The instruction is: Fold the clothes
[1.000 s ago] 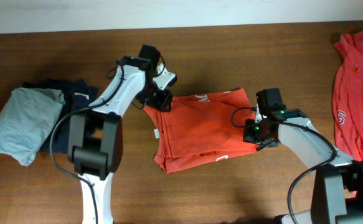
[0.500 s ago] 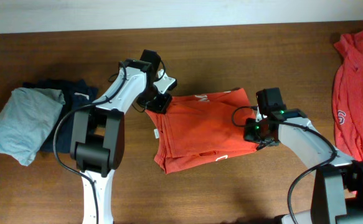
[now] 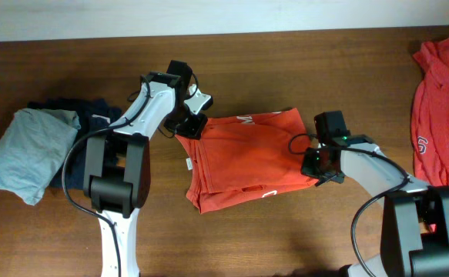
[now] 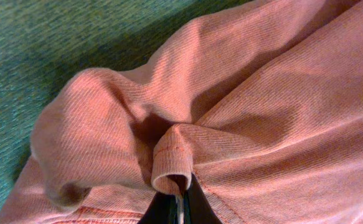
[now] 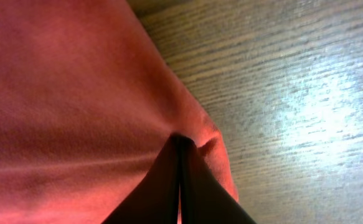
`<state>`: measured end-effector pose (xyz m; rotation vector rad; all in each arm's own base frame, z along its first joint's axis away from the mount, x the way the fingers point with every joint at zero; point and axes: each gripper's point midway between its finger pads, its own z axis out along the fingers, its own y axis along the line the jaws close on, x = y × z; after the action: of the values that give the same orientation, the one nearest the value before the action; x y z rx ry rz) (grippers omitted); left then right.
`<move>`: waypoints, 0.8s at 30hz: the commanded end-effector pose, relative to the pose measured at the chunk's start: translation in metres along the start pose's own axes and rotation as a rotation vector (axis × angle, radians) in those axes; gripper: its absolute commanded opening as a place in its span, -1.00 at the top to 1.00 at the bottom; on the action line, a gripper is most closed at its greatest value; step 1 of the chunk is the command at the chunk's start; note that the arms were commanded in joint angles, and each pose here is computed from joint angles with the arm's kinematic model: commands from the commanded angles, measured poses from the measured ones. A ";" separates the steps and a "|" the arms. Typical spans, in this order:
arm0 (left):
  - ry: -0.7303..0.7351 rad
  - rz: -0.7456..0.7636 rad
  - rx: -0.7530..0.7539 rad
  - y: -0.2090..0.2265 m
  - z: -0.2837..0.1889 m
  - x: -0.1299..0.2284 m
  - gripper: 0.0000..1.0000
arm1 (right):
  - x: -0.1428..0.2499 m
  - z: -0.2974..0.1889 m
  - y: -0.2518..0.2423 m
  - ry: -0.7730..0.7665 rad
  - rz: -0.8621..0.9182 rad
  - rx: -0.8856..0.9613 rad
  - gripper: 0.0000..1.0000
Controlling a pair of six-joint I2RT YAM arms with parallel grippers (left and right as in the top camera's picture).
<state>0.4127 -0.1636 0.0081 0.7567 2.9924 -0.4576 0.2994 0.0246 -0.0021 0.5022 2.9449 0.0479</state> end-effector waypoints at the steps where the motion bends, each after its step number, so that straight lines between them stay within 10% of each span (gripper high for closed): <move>1: 0.016 -0.042 -0.049 0.020 0.000 0.006 0.99 | 0.027 0.032 -0.035 0.119 0.101 0.121 0.92; 15: -0.051 -0.092 -0.068 0.048 -0.026 -0.006 0.99 | 0.033 0.008 -0.050 0.153 0.161 0.094 0.92; 24: -0.116 -0.101 -0.080 0.024 -0.120 -0.032 0.43 | 0.018 -0.020 -0.023 0.081 0.115 -0.070 0.71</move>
<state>0.4482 -0.1275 0.0884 0.5836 2.9741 -0.4080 0.2735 0.0110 0.0019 0.7007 3.0105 0.1749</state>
